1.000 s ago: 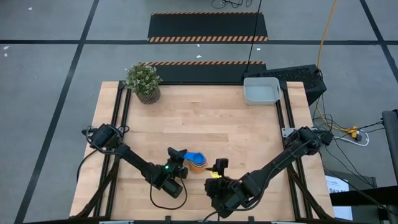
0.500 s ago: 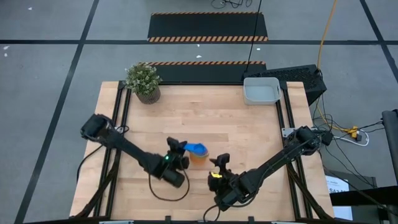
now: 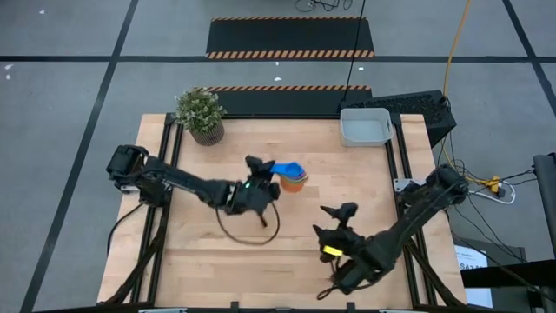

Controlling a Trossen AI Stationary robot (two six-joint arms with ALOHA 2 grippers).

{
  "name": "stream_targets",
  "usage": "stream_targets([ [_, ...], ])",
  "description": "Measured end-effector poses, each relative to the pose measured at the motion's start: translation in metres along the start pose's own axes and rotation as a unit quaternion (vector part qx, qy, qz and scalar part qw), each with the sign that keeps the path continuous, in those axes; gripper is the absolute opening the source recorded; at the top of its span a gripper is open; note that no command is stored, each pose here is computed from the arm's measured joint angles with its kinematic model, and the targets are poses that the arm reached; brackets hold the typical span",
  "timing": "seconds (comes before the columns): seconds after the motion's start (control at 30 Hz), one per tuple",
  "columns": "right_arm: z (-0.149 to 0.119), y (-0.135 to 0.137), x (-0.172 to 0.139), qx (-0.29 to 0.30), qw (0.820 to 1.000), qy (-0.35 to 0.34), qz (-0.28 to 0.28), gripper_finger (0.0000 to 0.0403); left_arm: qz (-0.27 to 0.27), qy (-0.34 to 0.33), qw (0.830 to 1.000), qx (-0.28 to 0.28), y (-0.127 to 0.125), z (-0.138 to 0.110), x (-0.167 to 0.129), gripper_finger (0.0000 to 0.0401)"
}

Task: Nest measuring cups in basket
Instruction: Put the stacked measuring cups into the gray bin

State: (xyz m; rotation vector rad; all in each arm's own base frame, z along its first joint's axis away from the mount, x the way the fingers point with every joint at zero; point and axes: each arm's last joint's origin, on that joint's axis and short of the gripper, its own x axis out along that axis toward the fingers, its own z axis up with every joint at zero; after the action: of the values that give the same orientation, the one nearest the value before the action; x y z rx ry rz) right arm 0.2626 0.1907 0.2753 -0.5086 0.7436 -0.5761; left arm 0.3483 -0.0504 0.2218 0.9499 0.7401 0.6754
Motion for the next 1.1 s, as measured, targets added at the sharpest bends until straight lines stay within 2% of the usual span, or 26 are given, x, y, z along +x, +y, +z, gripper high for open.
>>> stream_targets([
  [0.17,-0.012,-0.016,-0.020,0.049,0.998,-0.020,0.023,0.0297,0.035,-0.071,0.996,-0.028,0.032,0.009,0.028,0.0081],
  [0.23,-0.020,-0.024,-0.025,0.062,0.997,-0.024,0.030,0.0297,0.061,-0.085,0.994,-0.021,0.045,0.009,0.037,0.0081],
  [0.43,-0.056,-0.052,-0.025,0.078,0.996,-0.037,0.028,0.0297,0.096,-0.053,0.994,0.002,0.067,0.021,0.072,0.0081],
  [0.57,-0.076,-0.074,-0.019,0.085,0.993,-0.076,-0.008,0.0297,0.086,-0.034,0.996,0.011,0.066,0.033,0.095,0.0081],
  [0.73,-0.088,-0.092,-0.008,0.080,0.993,-0.089,-0.022,0.0297,0.074,-0.016,0.997,0.028,0.052,0.048,0.121,0.0081],
  [0.93,-0.084,-0.101,0.010,0.077,0.991,-0.100,-0.046,0.0297,0.078,-0.016,0.997,0.023,0.044,0.065,0.136,0.0081],
  [1.1,-0.075,-0.111,0.023,0.063,0.990,-0.098,-0.076,0.0297,0.087,-0.028,0.996,-0.004,0.055,0.073,0.139,0.0081],
])
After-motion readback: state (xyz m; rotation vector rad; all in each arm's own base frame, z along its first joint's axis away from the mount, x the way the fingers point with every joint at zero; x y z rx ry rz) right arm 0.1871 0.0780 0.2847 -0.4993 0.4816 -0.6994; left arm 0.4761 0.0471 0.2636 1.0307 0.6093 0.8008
